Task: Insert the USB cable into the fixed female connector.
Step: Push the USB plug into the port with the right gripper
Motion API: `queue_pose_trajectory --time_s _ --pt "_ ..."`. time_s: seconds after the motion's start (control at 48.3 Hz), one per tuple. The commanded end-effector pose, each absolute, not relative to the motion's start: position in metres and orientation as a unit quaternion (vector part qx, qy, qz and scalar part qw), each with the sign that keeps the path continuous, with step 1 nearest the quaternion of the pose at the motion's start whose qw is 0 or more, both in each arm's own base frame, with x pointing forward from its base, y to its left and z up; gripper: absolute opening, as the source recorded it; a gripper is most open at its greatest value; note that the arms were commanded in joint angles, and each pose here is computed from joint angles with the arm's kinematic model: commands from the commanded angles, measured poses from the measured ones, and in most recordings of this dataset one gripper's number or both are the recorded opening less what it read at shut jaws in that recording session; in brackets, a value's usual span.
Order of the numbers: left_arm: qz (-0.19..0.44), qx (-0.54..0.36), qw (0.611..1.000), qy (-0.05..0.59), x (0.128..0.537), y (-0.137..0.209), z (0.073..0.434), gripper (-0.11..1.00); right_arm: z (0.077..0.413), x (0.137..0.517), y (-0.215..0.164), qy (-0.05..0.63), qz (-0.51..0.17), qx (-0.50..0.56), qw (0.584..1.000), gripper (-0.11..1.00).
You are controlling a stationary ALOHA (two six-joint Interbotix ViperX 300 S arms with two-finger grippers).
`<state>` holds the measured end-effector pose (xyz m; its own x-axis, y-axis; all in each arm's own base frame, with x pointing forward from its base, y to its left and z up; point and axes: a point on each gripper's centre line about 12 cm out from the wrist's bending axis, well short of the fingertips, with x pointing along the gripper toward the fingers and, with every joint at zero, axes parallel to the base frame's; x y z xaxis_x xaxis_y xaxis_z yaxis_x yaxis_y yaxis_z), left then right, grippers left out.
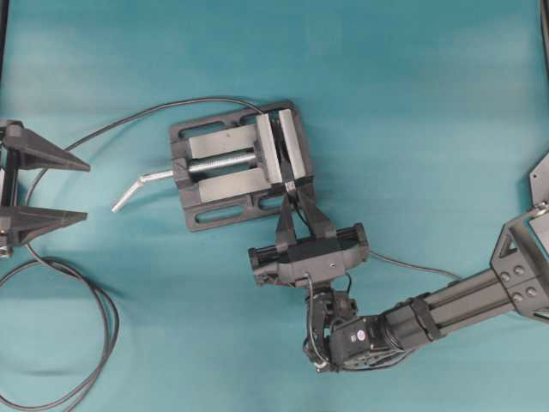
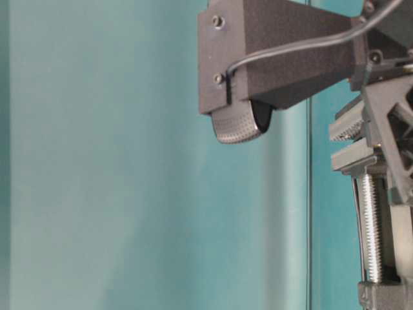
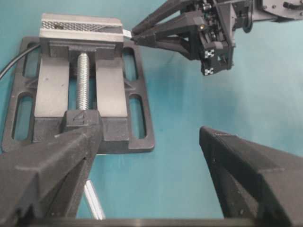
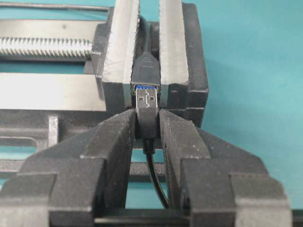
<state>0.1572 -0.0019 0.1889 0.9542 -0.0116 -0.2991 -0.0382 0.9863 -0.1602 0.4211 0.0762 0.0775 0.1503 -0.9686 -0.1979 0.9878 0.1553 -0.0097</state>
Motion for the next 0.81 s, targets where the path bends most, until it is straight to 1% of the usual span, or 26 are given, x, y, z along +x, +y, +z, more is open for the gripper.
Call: queue_pose_trajectory --time_s 0.0,0.186,0.786 --pt "0.005 -0.084 0.986 0.142 0.160 -0.002 0.195 1.00 0.105 0.426 0.070 0.061 -0.653 0.093 0.749 0.22" --pt "0.005 -0.084 0.986 0.142 0.160 -0.002 0.195 1.00 0.108 0.427 0.066 0.059 -0.657 0.096 0.745 0.22" --pt "0.004 -0.084 0.986 0.144 0.159 -0.003 0.194 1.00 0.104 0.426 0.054 0.060 -0.667 0.093 0.737 0.22"
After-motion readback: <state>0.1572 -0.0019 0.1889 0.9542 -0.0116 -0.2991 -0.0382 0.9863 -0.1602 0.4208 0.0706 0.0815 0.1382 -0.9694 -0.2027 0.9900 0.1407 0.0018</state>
